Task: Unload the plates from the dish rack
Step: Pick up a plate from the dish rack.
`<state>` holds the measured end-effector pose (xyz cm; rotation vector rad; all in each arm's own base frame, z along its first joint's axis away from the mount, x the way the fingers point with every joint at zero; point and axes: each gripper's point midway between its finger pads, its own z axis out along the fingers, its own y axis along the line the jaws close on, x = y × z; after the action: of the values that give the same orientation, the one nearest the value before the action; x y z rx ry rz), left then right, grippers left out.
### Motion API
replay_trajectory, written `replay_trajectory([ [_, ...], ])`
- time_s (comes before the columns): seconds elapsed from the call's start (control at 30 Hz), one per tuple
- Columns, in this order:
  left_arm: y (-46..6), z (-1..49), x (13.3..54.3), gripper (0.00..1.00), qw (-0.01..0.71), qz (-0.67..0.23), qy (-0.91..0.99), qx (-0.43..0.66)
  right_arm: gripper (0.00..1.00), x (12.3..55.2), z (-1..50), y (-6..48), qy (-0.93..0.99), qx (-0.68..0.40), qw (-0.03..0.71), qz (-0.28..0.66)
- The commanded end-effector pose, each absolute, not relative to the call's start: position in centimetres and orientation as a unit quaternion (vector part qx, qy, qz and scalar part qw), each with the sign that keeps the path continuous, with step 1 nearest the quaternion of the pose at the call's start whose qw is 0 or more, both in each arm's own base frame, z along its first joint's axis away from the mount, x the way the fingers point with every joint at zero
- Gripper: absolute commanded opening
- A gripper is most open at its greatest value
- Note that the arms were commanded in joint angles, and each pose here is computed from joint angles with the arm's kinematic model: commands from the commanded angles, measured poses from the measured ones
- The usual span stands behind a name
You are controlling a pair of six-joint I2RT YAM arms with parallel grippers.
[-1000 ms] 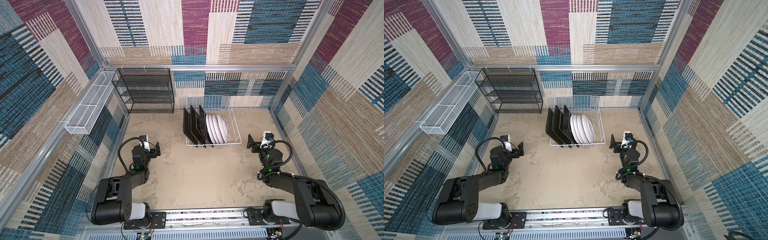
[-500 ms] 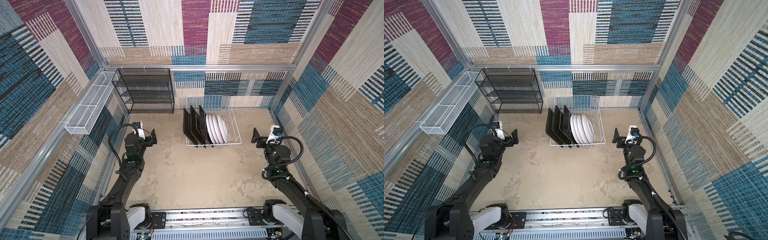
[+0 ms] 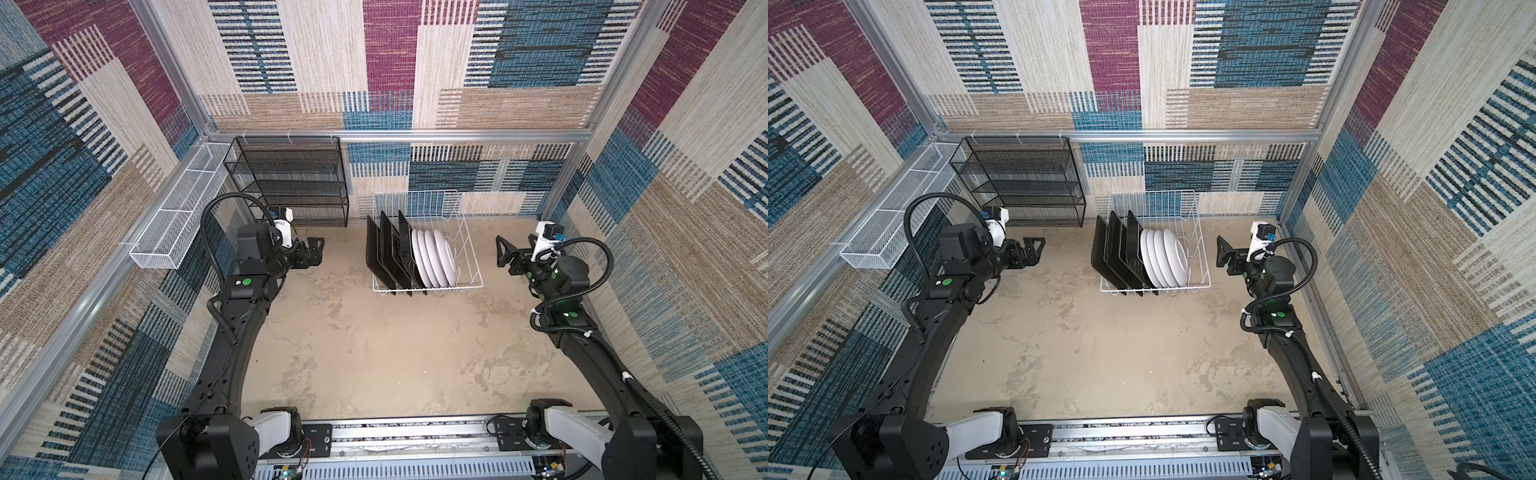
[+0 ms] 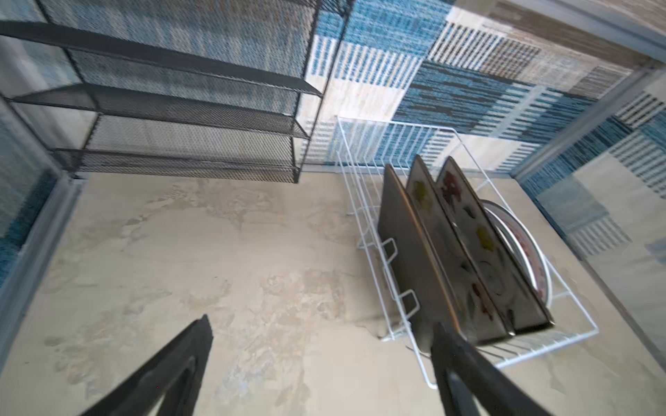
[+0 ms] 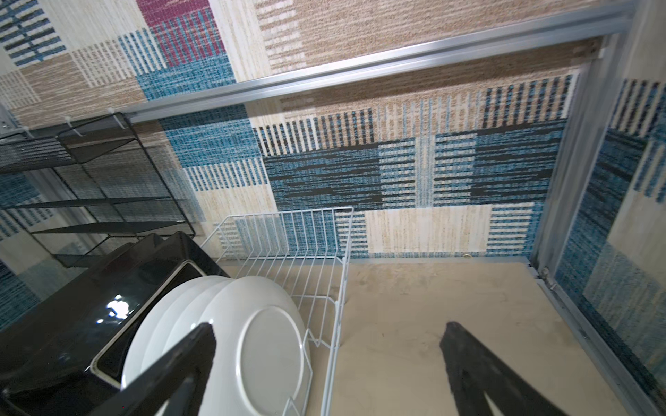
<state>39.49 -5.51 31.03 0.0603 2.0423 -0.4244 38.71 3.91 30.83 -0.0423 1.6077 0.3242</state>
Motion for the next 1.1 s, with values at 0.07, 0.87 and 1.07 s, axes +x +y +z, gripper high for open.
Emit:
replay_trajectory([
  [0.07,-9.2,29.5,37.8,0.99,0.410,-0.235,0.881,0.033,1.00,39.3,30.8,6.0,0.737,-0.051,0.645,0.196],
  [0.87,-18.5,24.5,43.7,0.70,0.251,-0.285,0.925,0.008,1.00,39.2,30.8,9.0,0.749,-0.087,0.593,0.283],
  [1.07,-18.9,23.4,44.9,0.61,0.238,-0.274,0.932,-0.003,1.00,39.2,30.7,9.1,0.750,-0.091,0.588,0.288],
])
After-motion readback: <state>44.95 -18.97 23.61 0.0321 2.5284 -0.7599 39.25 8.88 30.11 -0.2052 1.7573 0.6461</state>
